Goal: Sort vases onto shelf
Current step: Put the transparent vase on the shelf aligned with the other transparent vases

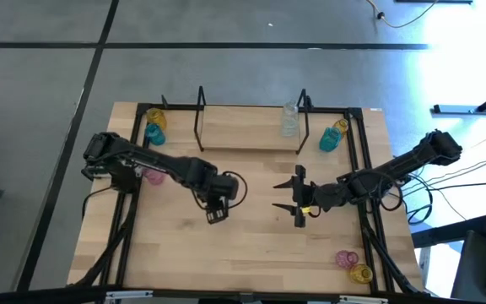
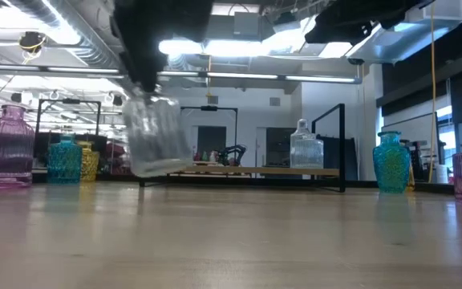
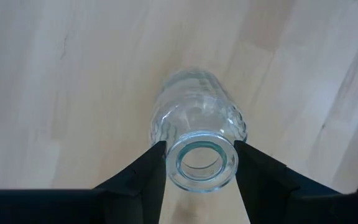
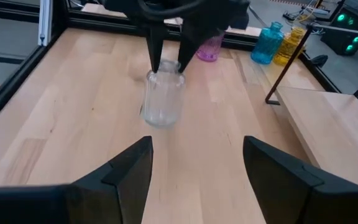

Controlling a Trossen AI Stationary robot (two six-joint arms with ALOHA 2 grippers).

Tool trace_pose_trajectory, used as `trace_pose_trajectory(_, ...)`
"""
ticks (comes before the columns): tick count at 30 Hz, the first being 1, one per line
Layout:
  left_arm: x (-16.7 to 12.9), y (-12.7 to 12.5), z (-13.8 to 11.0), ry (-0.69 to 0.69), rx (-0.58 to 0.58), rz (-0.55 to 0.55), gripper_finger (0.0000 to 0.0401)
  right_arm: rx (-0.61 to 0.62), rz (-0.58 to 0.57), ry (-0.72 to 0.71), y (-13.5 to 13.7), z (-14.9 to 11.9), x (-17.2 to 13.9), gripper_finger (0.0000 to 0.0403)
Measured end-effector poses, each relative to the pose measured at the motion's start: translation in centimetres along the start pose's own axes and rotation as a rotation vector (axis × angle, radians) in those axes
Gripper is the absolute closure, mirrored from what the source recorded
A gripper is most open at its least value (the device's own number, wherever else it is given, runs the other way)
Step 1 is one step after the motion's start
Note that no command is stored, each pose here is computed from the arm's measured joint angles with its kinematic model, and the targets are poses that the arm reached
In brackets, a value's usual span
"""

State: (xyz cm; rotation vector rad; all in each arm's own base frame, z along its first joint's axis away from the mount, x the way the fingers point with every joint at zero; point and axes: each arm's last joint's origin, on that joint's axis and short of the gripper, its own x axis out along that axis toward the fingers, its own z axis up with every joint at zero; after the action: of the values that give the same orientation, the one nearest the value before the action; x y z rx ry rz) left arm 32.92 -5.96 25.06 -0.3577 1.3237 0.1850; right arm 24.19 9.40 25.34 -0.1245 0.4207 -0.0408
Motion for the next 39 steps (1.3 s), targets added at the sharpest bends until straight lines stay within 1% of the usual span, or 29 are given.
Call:
trace_pose_trajectory(8,2.6,0.8,1.5,0.011,0.04,0.025,0.0238,-0.001,0.0,0.001,0.0,0.0,0.0,0.0166)
trace_pose_trajectory(11,3.1,0.7,1.8,0.001,0.055,0.022,0.0238,-0.001,0.0,0.001,0.0,0.0,0.0,0.0166)
trace_pose_trajectory(13,3.1,0.5,2.0,-0.02,0.084,0.016,0.0234,-0.002,0.0,0.002,0.0,0.0,0.0,0.0166)
trace_pose_trajectory(17,3.3,-0.1,2.4,-0.077,0.103,-0.015,0.0217,0.0,0.007,0.002,0.0,0.0,0.0,0.0166)
trace_pose_trajectory(21,3.2,-0.4,2.6,-0.098,0.108,-0.036,0.0194,0.001,0.019,0.003,0.1,0.0,0.0,0.0166)
trace_pose_trajectory(26,3.2,-0.3,2.7,-0.119,0.107,-0.022,0.0165,0.001,0.019,0.003,0.1,0.0,0.0,0.0166)
trace_pose_trajectory(29,3.2,-0.3,2.7,-0.122,0.115,-0.014,0.0158,0.001,0.018,0.004,0.1,0.0,0.0,0.0166)
trace_pose_trajectory(32,2.9,-0.5,2.5,-0.121,0.148,-0.013,0.0158,0.001,0.014,0.003,0.0,0.0,0.0,0.0166)
trace_pose_trajectory(34,1.9,-0.6,2.1,-0.143,0.175,-0.005,0.0159,0.002,-0.004,-0.002,0.0,0.0,0.0,0.0166)
trace_pose_trajectory(39,-1.2,-1.8,0.7,-0.287,0.229,0.105,0.0159,-0.008,-0.049,-0.051,-0.1,0.5,0.0,0.0166)
